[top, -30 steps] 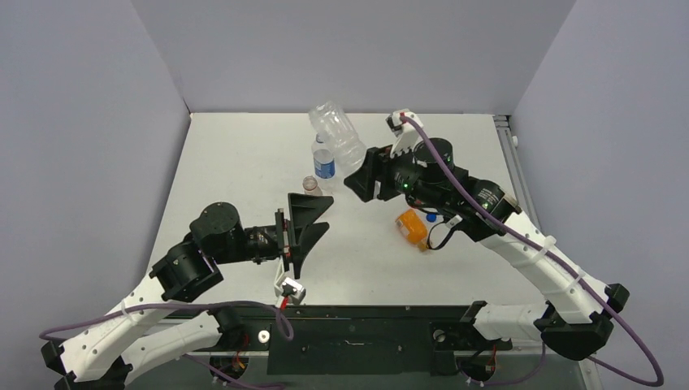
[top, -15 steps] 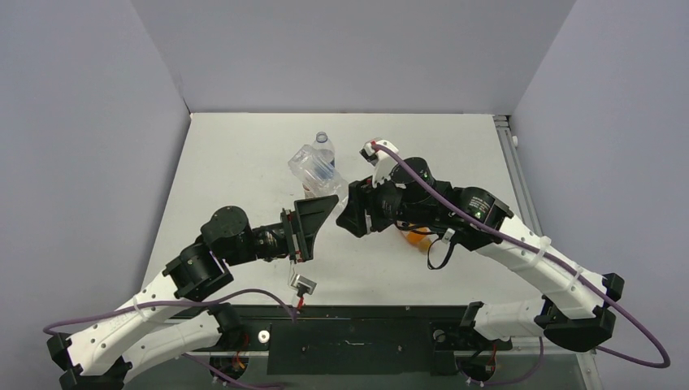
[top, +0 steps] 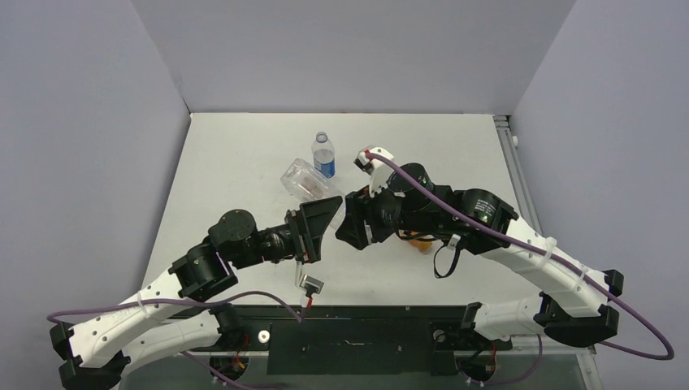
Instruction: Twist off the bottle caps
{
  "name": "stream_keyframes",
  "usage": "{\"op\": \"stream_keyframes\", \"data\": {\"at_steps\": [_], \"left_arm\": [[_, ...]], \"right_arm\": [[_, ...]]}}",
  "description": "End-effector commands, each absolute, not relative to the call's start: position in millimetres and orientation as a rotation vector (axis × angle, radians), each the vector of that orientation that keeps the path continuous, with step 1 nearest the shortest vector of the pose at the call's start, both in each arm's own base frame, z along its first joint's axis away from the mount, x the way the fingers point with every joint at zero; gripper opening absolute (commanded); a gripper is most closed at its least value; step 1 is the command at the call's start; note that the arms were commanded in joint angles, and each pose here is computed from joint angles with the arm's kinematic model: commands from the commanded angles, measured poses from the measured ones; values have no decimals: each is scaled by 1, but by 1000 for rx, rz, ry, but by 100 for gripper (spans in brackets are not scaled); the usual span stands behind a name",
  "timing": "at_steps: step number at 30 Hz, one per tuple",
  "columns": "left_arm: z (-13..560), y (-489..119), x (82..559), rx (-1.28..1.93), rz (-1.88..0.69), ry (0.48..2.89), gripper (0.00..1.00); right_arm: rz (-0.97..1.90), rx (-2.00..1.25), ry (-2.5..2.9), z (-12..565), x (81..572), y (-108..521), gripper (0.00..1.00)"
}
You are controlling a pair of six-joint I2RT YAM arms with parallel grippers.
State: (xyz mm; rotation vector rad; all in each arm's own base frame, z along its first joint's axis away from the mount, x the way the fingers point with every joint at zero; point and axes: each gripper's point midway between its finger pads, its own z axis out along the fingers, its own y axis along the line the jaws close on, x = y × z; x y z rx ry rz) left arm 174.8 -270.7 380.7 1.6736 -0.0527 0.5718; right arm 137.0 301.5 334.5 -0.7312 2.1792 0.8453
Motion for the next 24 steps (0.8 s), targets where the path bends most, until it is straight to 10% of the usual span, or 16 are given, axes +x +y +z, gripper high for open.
{"op": "stream_keyframes", "data": {"at_steps": [1,4,10,24], "left_arm": [[408,-267,172,1613,610,-23,59],[412,-265,177,1589,608,41,40],[410,-258,190,1579,607,162,34],[431,-235,200,1034,-156,1001,30]], "right_arm": [[848,-709,2123,357,146,309,38],[848,-718,2104,362,148,311,47],[817,-706,2038,385,155,305,78],[798,-402,1654,495,185,261,82]]}}
